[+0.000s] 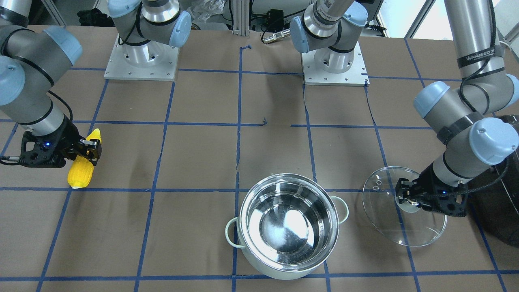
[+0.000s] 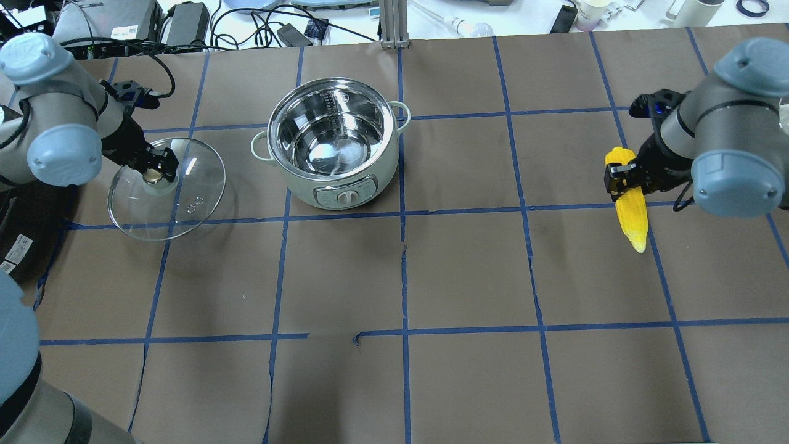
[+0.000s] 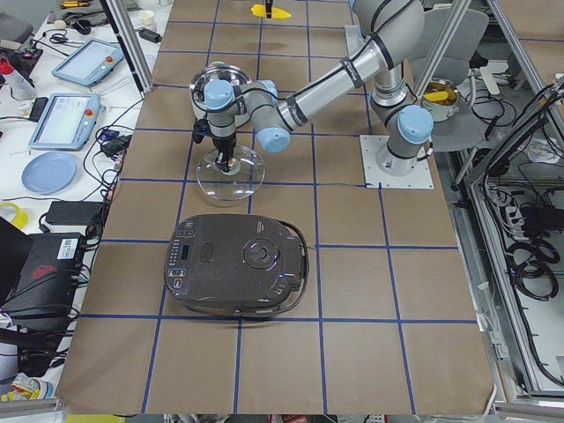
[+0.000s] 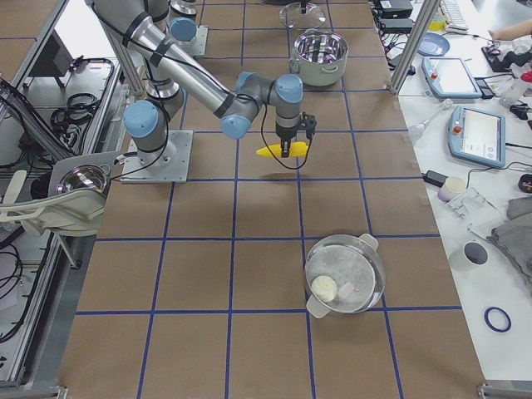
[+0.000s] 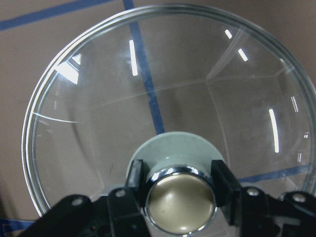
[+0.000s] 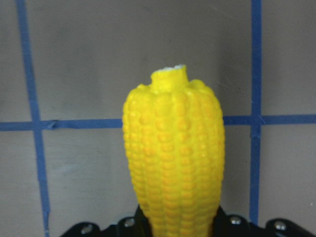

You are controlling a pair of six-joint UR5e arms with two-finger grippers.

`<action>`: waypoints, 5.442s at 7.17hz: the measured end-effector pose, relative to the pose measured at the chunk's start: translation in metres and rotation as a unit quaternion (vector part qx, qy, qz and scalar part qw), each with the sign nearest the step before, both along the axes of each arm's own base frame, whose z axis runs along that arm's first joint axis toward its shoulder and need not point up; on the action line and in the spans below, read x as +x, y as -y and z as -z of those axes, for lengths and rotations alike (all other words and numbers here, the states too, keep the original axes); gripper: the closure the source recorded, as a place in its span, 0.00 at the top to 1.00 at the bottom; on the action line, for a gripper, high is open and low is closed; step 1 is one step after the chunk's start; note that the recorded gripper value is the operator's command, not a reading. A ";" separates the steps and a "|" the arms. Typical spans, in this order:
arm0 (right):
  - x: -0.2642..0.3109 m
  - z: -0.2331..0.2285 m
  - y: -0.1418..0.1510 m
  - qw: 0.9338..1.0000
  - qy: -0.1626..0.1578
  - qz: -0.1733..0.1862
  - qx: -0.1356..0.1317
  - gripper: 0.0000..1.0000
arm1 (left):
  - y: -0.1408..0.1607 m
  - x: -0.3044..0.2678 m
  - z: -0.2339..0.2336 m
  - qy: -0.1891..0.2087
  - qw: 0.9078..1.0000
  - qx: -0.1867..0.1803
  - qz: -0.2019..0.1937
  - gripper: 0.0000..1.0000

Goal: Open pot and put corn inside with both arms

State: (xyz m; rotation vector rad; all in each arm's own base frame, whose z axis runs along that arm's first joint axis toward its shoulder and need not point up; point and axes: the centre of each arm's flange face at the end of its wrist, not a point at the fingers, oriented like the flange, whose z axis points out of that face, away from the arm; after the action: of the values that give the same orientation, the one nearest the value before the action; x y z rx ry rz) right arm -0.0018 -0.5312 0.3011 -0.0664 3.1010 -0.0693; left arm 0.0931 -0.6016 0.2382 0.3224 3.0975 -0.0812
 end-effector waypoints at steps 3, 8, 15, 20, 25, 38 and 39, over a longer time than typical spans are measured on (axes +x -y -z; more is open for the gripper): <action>0.151 -0.096 0.071 0.998 0.012 -0.059 -0.033 0.23 | -0.018 0.002 0.022 -0.002 1.000 0.004 -0.003 1.00; 0.392 -0.088 0.116 0.995 0.077 0.053 -0.026 0.29 | -0.001 -0.047 -0.113 -0.003 1.000 0.018 -0.012 1.00; 0.466 -0.022 0.126 0.995 0.076 0.062 -0.006 1.00 | -0.085 -0.208 -0.274 -0.009 0.992 0.001 -0.123 1.00; 0.463 -0.028 0.121 0.995 0.078 0.057 -0.012 1.00 | -0.096 -0.215 -0.273 -0.015 0.992 -0.014 -0.124 1.00; 0.308 -0.153 0.105 0.999 0.021 -0.020 0.029 1.00 | -0.096 -0.215 -0.274 -0.014 0.992 -0.016 -0.123 1.00; 0.123 -0.209 -0.009 0.998 0.005 -0.065 0.012 1.00 | -0.096 -0.213 -0.274 -0.018 0.992 -0.015 -0.122 1.00; 0.123 -0.205 -0.010 0.998 0.006 -0.066 0.016 1.00 | -0.096 -0.213 -0.274 -0.018 0.992 -0.015 -0.122 1.00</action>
State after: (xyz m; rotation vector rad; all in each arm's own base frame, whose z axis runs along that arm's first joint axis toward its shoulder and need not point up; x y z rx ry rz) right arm 0.1212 -0.5210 0.5065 -0.2675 3.0751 -0.0155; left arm -0.1203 -0.5059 0.5121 -0.0614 3.1388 -0.1297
